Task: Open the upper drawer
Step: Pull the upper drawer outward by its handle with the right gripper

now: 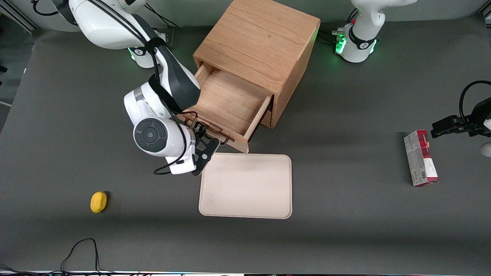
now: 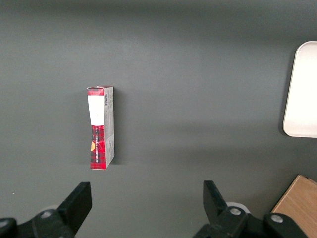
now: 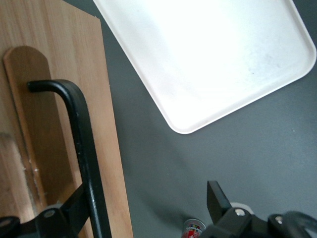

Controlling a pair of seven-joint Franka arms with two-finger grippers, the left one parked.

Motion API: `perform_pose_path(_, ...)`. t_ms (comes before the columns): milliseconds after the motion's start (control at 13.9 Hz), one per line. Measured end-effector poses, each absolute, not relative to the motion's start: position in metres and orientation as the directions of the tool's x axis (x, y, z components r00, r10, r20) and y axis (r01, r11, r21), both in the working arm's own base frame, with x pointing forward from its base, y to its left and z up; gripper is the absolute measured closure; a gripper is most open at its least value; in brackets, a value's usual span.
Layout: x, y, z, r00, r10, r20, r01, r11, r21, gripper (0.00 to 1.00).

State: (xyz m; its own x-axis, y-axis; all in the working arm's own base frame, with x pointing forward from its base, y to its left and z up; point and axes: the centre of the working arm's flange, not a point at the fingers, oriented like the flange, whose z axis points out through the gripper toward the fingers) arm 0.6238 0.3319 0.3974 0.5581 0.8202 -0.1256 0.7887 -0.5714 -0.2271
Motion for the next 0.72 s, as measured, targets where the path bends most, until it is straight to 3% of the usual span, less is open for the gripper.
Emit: perform_pose_path(721,0.641,0.313,0.397,0.583,0.808,-0.086,0.782,-0.587,-0.209,0.00)
